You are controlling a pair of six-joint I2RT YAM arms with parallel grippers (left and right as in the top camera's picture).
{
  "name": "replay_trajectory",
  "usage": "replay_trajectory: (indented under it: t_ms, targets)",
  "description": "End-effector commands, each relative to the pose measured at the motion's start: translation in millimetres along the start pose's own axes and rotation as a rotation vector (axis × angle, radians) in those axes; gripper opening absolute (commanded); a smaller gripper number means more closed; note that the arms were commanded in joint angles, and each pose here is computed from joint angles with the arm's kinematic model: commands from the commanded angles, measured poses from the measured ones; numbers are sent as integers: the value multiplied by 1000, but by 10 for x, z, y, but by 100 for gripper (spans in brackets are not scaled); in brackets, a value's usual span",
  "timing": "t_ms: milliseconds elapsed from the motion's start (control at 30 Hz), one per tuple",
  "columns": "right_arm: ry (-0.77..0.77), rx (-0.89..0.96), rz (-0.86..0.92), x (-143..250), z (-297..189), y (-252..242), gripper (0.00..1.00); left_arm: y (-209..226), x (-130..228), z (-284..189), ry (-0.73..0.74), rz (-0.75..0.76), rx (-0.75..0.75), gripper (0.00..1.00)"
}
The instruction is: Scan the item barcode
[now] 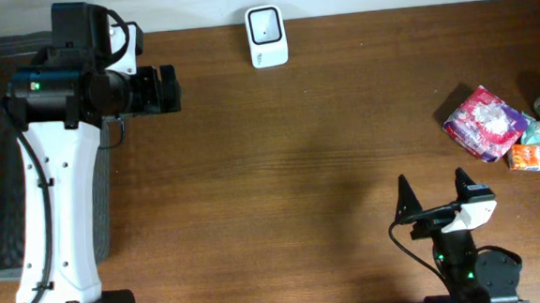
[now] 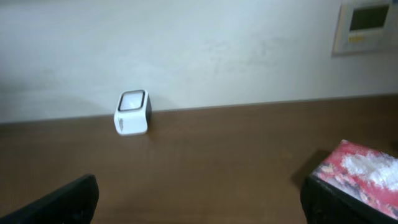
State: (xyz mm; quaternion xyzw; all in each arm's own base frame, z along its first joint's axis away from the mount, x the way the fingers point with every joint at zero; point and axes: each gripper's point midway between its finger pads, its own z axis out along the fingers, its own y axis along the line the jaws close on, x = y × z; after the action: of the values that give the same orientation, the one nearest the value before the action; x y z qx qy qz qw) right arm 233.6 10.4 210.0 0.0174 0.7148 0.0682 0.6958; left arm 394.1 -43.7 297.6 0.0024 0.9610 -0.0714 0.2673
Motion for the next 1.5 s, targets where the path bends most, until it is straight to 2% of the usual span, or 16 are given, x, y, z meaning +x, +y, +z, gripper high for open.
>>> replay_trajectory:
  t_ms: [0,233,333,367,533,667,1467]
  targets:
    - [-14,-17,-14,152,67,22,99,-7,-12,-69,-18,7,9,99]
    - [-49,16,-15,283,134,-53,99,-15,-12,-69,-18,9,10,99]
    - [-3,33,-12,397,136,-88,99,-15,-12,-69,-18,9,10,99]
    - [54,41,-9,539,131,-107,99,-15,-12,-69,-18,9,10,99]
    - [51,60,-16,532,130,-139,98,-15,-12,-69,-18,9,10,99]
    - [55,52,-141,534,131,-131,99,-15,-12,-69,-18,9,10,99]
    - [51,55,-95,526,131,-133,99,-15,-11,-69,-17,9,10,99]
